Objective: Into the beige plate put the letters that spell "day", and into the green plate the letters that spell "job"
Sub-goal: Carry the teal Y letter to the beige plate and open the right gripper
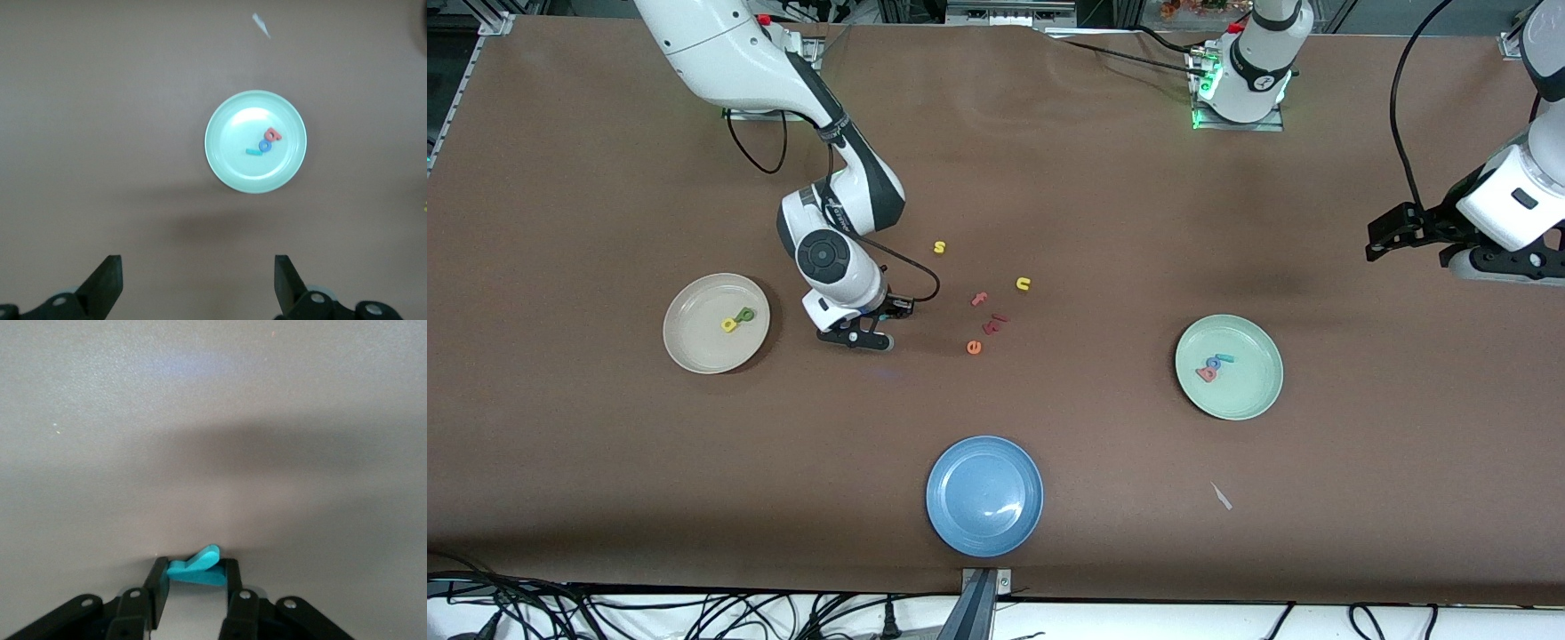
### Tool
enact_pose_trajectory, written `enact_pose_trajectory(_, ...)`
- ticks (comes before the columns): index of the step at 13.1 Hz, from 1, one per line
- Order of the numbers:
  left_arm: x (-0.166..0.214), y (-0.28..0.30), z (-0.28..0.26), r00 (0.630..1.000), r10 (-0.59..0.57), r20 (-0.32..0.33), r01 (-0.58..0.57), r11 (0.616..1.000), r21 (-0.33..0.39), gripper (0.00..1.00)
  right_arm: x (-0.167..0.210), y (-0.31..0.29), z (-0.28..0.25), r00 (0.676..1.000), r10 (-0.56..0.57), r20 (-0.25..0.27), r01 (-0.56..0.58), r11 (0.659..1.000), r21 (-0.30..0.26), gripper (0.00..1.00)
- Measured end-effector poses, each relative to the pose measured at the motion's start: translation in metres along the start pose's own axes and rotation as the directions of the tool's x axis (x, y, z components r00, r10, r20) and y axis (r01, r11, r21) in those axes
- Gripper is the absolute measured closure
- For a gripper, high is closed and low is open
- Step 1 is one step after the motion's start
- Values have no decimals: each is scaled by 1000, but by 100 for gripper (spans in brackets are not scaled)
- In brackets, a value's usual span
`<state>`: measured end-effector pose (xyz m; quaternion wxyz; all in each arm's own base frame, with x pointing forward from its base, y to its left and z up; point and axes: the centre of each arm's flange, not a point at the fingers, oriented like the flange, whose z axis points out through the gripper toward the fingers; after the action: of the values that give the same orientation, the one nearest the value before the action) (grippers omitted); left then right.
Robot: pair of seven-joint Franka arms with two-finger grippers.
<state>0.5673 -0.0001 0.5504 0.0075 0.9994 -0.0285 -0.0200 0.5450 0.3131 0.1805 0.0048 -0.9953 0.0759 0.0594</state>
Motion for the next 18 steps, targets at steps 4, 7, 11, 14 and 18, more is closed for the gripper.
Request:
enact_pose_trajectory(4, 4, -2, -8, 1000, -4, 8, 4, 1000, -1, 0, 28, 23, -47, 998, -44, 43, 46, 998, -52, 61)
enact_pose_trajectory(7, 5, -3, -13, 1000, -6, 4, 6, 1000, -1, 0, 54, 85, -71, 985, -156, 76, 163, 982, -92, 61)
enact_pose_trajectory(11, 9, -3, -6, 1000, -4, 17, 4, 1000, -2, 0, 70, 173, -81, 953, -284, 111, 295, 949, -110, 61)
enact_pose_trajectory(14, 9, -3, -10, 1000, -5, 15, 5, 1000, -2, 0, 70, 220, -77, 936, -340, 96, 349, 930, -113, 61)
enact_pose_trajectory(18, 7, -4, -15, 1000, -6, 26, 6, 1000, -2, 0, 57, 247, -55, 926, -373, 55, 377, 918, -120, 33)
